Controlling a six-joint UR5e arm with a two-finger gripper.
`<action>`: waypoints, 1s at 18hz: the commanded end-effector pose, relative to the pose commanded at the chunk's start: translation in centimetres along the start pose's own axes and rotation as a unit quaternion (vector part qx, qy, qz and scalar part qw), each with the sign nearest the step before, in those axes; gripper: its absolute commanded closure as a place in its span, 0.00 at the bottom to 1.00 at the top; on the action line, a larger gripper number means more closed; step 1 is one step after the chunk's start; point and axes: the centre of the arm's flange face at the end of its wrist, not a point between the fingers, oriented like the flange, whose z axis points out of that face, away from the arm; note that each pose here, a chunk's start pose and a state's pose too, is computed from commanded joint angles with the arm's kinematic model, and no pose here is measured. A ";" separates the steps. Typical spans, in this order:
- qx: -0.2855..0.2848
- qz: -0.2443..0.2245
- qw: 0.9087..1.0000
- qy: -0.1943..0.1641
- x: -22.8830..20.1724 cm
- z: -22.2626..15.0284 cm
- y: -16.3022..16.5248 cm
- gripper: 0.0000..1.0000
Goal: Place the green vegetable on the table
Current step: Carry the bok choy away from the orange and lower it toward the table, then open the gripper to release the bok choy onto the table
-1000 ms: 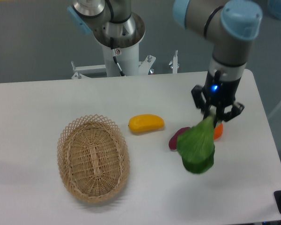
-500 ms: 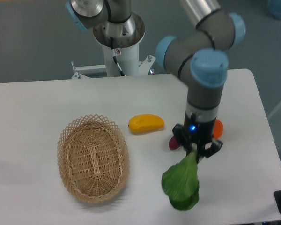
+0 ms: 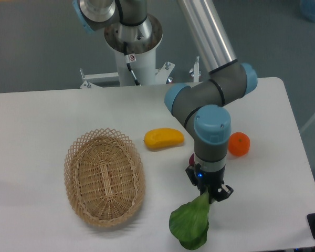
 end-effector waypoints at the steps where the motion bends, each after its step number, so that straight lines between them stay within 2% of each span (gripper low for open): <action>1: 0.000 0.004 1.000 0.003 0.5 0.3 -0.3 0.80; 5: -0.005 0.006 1.000 0.012 1.4 1.1 -0.1 0.79; 7: -0.005 0.006 1.000 0.012 1.3 1.1 -0.1 0.69; 8: -0.004 0.006 1.000 0.010 1.2 1.0 -0.2 0.55; 9: -0.003 0.007 1.000 0.006 0.9 0.7 -0.3 0.45; 10: -0.003 0.009 1.000 0.006 0.8 0.8 -0.3 0.26; 11: -0.004 0.016 1.000 0.005 0.8 0.9 -0.3 0.00; 14: -0.002 0.020 1.000 0.000 0.7 0.3 -0.4 0.00; 18: 0.007 0.016 0.999 -0.027 -0.8 -2.7 -1.0 0.00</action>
